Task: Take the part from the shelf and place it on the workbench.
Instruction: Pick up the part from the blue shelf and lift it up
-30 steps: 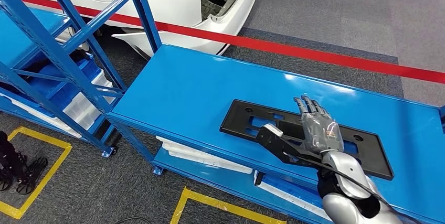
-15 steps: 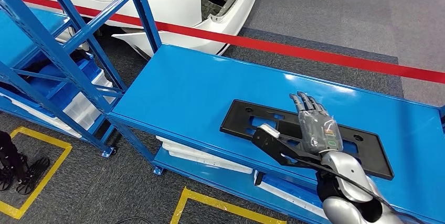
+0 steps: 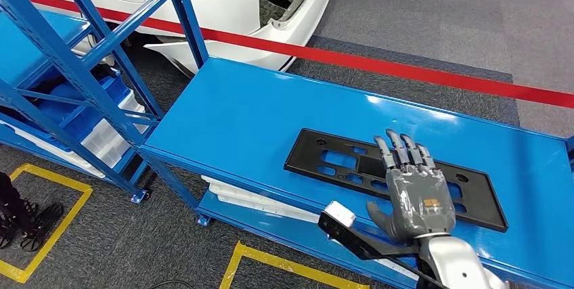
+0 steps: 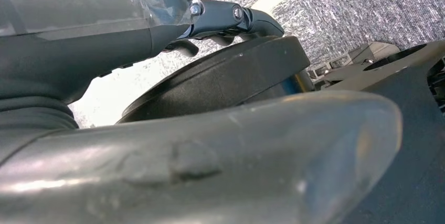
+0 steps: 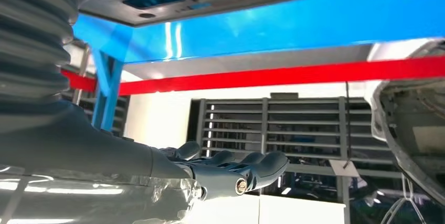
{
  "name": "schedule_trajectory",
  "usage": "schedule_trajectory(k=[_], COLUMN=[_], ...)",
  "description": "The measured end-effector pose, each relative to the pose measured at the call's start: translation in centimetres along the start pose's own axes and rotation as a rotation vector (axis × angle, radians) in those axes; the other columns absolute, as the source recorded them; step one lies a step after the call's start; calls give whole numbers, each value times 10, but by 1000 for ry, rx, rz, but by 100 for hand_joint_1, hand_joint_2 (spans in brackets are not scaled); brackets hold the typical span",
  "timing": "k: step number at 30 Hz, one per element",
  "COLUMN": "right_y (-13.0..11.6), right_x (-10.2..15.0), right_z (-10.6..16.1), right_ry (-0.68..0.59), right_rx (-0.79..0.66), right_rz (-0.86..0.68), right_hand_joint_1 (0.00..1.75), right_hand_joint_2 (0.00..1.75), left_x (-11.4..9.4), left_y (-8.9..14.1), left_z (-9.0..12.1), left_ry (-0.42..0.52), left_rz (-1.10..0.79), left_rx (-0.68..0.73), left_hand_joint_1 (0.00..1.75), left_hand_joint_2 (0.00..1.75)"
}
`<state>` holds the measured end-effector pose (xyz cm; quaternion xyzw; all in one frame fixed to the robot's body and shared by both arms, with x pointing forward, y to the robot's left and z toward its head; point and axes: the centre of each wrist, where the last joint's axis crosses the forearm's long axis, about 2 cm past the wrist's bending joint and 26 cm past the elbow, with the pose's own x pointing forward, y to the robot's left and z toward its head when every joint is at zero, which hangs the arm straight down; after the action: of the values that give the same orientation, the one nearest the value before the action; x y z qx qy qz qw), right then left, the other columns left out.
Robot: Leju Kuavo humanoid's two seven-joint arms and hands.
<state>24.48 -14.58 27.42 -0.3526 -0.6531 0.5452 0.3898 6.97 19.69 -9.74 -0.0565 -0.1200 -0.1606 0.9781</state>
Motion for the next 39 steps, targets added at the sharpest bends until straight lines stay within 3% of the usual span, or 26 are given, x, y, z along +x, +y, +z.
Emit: schedule_trajectory(k=[9, 24, 29, 39], right_y=[3, -8, -15, -18], right_x=[-17, -51, -61, -72], right_z=[30, 68, 71, 59], right_ry=[135, 401, 451, 432], right_rx=[42, -8, -18, 15], right_rz=[59, 166, 179, 100], right_hand_joint_1=[0, 0, 0, 0], right_hand_joint_2=[175, 175, 175, 175], left_x=[0, 3, 3, 4], left_y=[-1, -6, -7, -8], left_z=[0, 0, 0, 0], left_ry=[0, 35, 63, 81], left_rz=[4, 19, 39, 51], left_rx=[6, 10, 10, 11], left_hand_joint_1=[0, 0, 0, 0], left_hand_joint_2=[0, 0, 0, 0])
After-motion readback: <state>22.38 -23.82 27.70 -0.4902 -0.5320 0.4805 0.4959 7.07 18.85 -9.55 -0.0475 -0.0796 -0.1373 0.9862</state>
